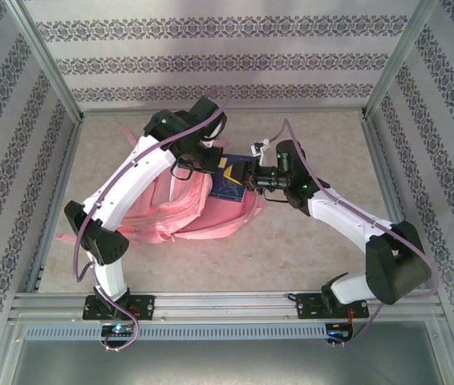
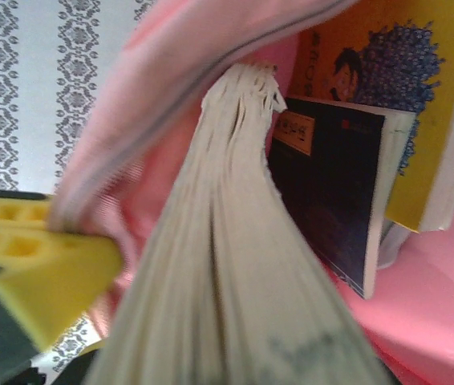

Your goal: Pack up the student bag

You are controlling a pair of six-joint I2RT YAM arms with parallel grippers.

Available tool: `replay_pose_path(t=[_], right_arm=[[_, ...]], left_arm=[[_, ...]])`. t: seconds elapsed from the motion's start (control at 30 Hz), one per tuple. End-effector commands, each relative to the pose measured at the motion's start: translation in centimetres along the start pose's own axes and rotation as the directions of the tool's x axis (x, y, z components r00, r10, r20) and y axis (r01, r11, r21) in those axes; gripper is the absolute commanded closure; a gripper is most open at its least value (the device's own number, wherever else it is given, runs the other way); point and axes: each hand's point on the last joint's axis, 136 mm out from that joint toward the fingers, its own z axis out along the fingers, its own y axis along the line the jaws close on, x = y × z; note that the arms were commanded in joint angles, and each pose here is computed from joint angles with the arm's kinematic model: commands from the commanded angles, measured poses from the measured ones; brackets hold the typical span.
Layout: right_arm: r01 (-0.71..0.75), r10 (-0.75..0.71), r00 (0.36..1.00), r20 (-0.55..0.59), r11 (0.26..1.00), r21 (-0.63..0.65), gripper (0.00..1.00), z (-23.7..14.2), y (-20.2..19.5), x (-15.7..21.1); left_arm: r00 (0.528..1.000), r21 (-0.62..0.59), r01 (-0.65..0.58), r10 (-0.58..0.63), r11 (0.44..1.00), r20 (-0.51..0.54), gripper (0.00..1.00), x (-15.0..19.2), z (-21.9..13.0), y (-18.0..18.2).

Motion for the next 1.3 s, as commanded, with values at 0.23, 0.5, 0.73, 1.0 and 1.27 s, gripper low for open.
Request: replay_pose_path(t=[0.23,0.5,0.73,1.0,1.27], right_arm=[[0.106,-0.104,0.991,-0.08,0.994,0.017,1.0,0.7,0.8,1.9],[0.077,-0.067,0.992,-0.108,0.993,0.092,1.0,7.9,0.9,2.4],[-0.066,0.076,0.996,-0.043,0.977,0.203,0.99,16.6,-0.7,1.9],[0.047,-0.026,0.994,-0.107,0.98,0.195,0.33,20.0,0.9,2.6],[0.27,-0.235,0.955,-0.182,0.941,0.202,0.16,12.2,2.2,3.5]], left_arm=[[0.973,-0.031,0.113,-0.104,0.993,0.204,1.0,0.3,-9.9,5.1],[0.964,0.043,0.153,-0.158,0.987,0.212,1.0,-0.3,-10.2,4.8],[0.945,0.119,0.204,-0.227,0.972,0.236,1.0,-1.8,-10.3,4.7],[0.93,0.153,0.257,-0.288,0.954,0.228,1.0,-2.4,-9.5,5.6],[0.928,0.178,0.276,-0.311,0.944,0.208,1.0,-2.1,-8.2,5.8]])
